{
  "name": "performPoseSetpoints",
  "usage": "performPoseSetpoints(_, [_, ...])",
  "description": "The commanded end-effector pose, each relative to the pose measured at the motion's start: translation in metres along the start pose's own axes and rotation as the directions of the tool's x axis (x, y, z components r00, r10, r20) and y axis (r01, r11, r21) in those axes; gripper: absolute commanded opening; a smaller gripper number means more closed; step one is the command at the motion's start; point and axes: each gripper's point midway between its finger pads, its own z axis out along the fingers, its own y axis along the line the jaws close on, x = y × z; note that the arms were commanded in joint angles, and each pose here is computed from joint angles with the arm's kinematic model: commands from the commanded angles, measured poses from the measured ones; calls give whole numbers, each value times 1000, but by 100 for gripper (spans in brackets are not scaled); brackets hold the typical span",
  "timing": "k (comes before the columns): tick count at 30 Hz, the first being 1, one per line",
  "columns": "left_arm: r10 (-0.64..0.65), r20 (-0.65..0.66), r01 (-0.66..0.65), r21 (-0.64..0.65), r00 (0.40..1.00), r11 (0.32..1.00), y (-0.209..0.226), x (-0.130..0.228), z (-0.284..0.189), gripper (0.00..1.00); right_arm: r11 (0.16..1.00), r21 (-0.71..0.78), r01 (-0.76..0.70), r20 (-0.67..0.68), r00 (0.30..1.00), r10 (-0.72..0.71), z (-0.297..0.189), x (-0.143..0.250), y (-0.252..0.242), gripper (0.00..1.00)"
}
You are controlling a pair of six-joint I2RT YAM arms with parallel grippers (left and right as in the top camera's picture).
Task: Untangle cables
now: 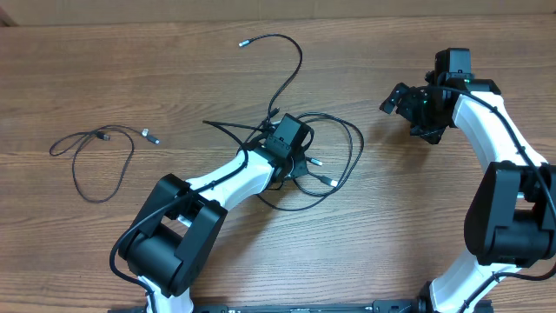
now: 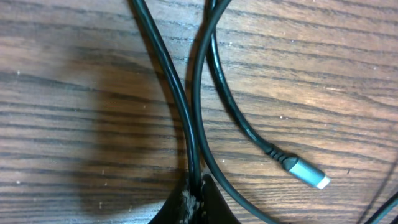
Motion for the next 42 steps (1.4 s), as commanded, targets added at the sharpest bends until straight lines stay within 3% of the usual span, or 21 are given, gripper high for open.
performPoseSetpoints(1, [108, -9, -108, -17, 994, 994, 2, 1, 1, 4, 1000, -14, 11, 39, 999, -11, -12, -8, 7, 100])
performPoseSetpoints(5, [150, 12, -150, 4, 989, 989, -6, -13, -22, 4, 1000, -14, 11, 39, 999, -11, -12, -8, 7, 100])
performPoseSetpoints(12, [117, 65, -118, 18, 991, 993, -3, -34, -63, 4, 1000, -14, 11, 39, 999, -11, -12, -8, 7, 100])
performPoseSetpoints(15, [108, 51, -107, -17, 993, 994, 7, -33, -61, 6, 1000, -14, 11, 39, 999, -11, -12, -8, 7, 100])
performPoseSetpoints(20, [113, 57, -101, -183, 992, 978, 41, -34, -61, 6, 1000, -14, 11, 39, 999, -11, -12, -8, 7, 100])
performPoseSetpoints(31, [97, 18, -91, -209, 995, 974, 48, -25, -46, 14, 1000, -14, 11, 39, 999, -11, -12, -8, 7, 100])
performPoseSetpoints(36, [76, -20, -78, -160, 997, 984, 40, -18, -37, 17, 1000, -14, 11, 39, 999, -11, -12, -8, 7, 100])
performPoseSetpoints(42, [94, -73, -97, -47, 993, 994, 20, -9, -34, 13, 1000, -14, 11, 39, 999, -10, -12, -8, 7, 100])
